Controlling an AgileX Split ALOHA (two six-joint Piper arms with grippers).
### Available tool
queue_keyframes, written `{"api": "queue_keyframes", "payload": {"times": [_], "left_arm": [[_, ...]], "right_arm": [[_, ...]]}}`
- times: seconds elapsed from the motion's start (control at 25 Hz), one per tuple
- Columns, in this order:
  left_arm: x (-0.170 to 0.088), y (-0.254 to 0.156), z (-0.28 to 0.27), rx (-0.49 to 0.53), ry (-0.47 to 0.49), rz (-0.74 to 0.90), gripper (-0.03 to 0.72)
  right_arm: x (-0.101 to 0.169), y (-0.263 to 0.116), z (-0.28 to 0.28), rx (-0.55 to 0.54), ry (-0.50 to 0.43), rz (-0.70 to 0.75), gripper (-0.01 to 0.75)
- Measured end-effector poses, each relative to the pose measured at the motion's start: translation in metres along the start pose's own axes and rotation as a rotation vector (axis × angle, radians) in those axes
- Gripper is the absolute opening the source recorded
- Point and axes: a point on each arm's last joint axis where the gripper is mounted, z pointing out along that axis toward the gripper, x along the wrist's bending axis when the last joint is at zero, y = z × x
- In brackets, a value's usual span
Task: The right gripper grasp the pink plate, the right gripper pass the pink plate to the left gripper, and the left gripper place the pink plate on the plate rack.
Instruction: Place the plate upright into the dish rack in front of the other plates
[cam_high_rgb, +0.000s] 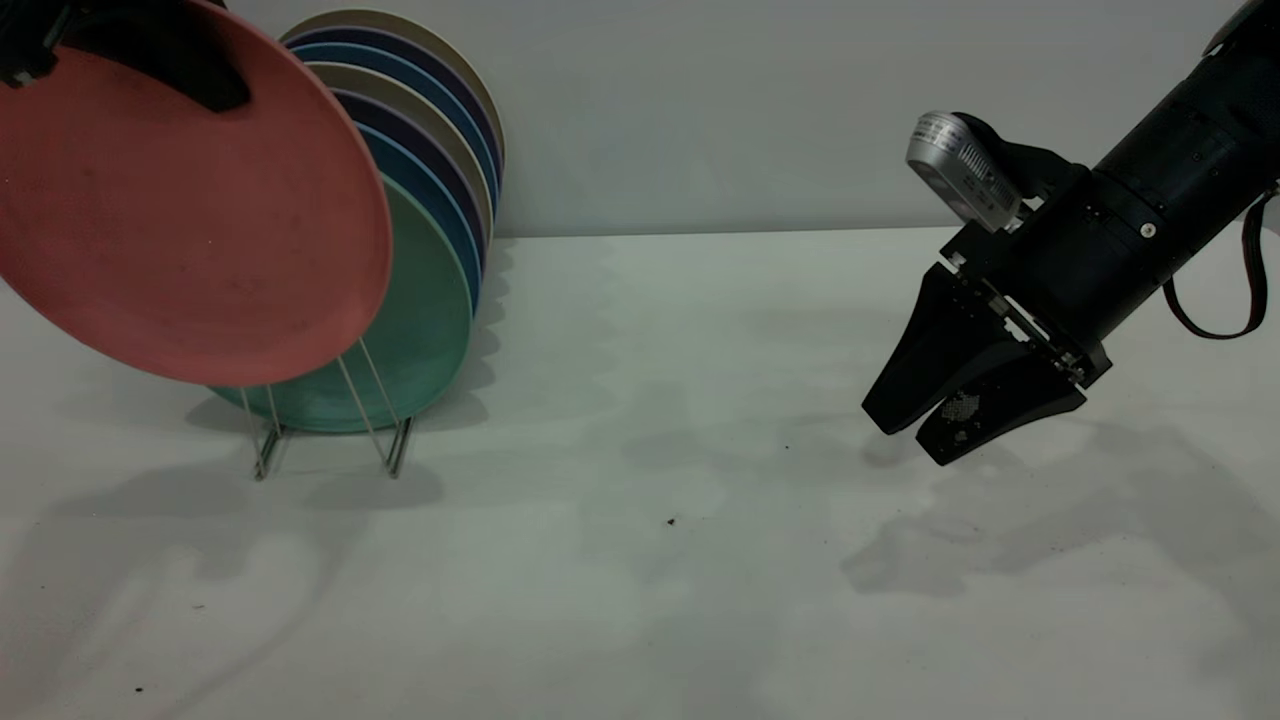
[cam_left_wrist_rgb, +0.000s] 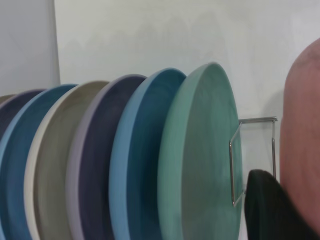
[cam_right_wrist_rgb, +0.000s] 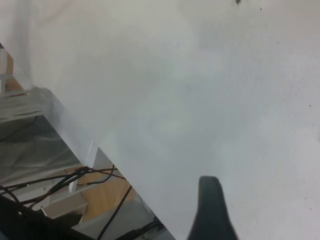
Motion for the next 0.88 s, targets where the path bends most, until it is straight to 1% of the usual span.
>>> {"api": "queue_keyframes", "payload": {"times": [0.4,0.6,0.88], "left_arm": [[0.0001,-0.0026,0.0066,0.003,-0.012,-0.004,0.119],[0.0042,-0.0036,0.0070,0.014,0.031,0.004,0.119],[0.0072,-0.0040,0.0061,0.022,0.065,0.049,0.119]], "right_arm": [[-0.0002,0.0002,0.0000,-0.002,-0.002,0.000,0.573],[-0.0005,0.0001,-0.0002,-0.002,-0.003,0.001,0.573],[-0.0007,0.0003,-0.0002,-0.005,-0.006,0.001,0.573]]}}
